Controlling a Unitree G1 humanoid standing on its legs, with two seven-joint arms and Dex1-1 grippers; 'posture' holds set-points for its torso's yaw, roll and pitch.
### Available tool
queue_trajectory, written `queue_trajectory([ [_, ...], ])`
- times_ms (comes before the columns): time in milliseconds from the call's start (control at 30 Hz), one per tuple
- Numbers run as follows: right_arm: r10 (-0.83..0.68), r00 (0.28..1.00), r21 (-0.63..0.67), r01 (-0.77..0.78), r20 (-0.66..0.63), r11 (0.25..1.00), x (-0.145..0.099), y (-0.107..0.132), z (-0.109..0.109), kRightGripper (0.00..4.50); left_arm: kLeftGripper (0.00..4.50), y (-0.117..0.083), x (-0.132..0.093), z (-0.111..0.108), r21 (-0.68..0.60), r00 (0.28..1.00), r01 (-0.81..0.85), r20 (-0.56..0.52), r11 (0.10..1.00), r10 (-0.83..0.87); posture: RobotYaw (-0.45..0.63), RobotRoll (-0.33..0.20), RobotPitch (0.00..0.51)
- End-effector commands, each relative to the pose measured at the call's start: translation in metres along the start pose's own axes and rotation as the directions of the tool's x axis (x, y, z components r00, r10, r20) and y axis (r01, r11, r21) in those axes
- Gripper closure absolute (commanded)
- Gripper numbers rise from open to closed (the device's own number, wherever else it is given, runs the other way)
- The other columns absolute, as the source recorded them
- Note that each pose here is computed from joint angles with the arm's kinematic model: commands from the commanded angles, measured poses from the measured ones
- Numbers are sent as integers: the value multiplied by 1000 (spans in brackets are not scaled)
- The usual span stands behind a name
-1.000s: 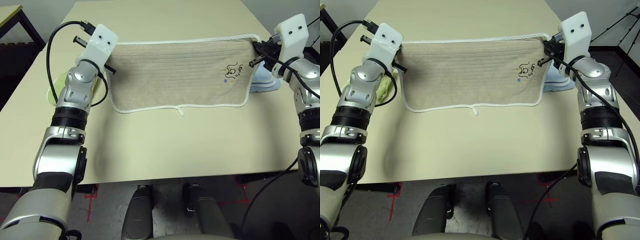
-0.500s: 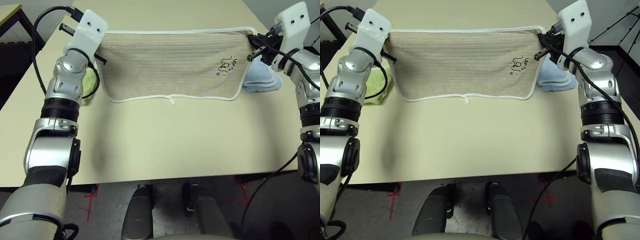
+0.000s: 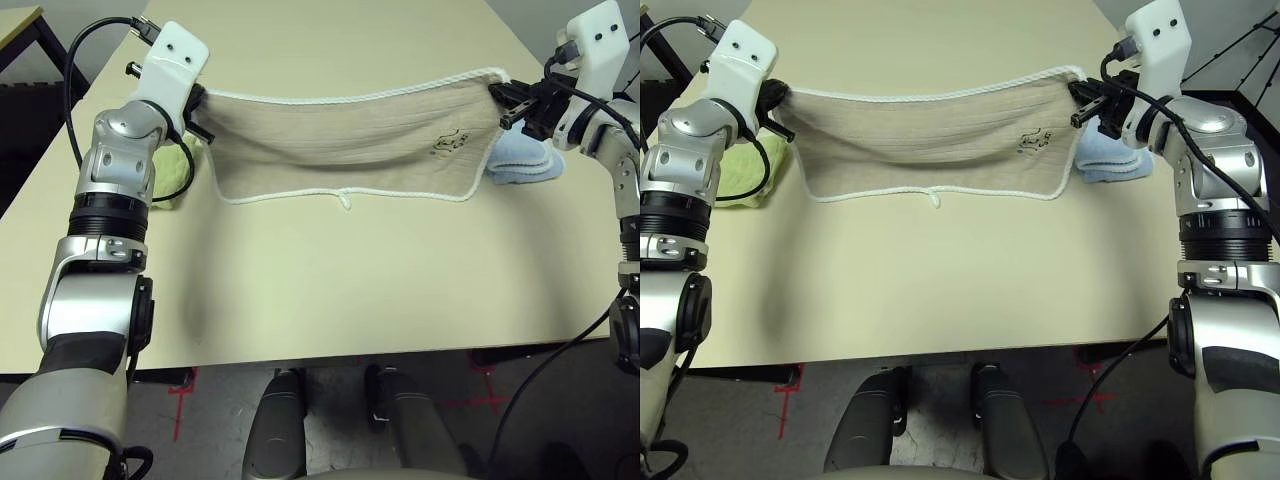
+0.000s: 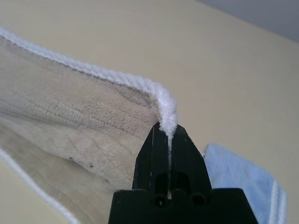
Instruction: Fold the towel and set it aside.
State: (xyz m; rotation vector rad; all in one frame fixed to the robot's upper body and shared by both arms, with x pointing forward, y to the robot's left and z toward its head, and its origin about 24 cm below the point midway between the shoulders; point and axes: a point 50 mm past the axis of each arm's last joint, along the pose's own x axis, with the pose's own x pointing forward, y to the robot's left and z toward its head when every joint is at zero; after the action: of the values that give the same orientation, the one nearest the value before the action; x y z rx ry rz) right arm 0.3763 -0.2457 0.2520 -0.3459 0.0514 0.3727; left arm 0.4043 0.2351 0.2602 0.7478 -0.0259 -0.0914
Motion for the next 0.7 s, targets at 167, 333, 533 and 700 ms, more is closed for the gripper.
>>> queue_trajectory([
  [167,-138,989,-137,131,-44,982,18,-12,-14,4500,4469,-15,14,-6,108,995,-101,9,989,100,109,0,187],
  [333,-226,974,-209,224,17,952,27,-17,-3,4500,4469,-14,17,2,122,982,-189,52,974,184,94,0,184],
  [533,-329,939,-198,344,105,918,30,-24,15,4500,4469,5,17,21,129,948,-311,112,942,298,95,0,182],
  [700,-396,900,-196,428,180,883,29,-28,30,4500,4469,21,14,36,136,909,-405,166,904,382,98,0,183],
])
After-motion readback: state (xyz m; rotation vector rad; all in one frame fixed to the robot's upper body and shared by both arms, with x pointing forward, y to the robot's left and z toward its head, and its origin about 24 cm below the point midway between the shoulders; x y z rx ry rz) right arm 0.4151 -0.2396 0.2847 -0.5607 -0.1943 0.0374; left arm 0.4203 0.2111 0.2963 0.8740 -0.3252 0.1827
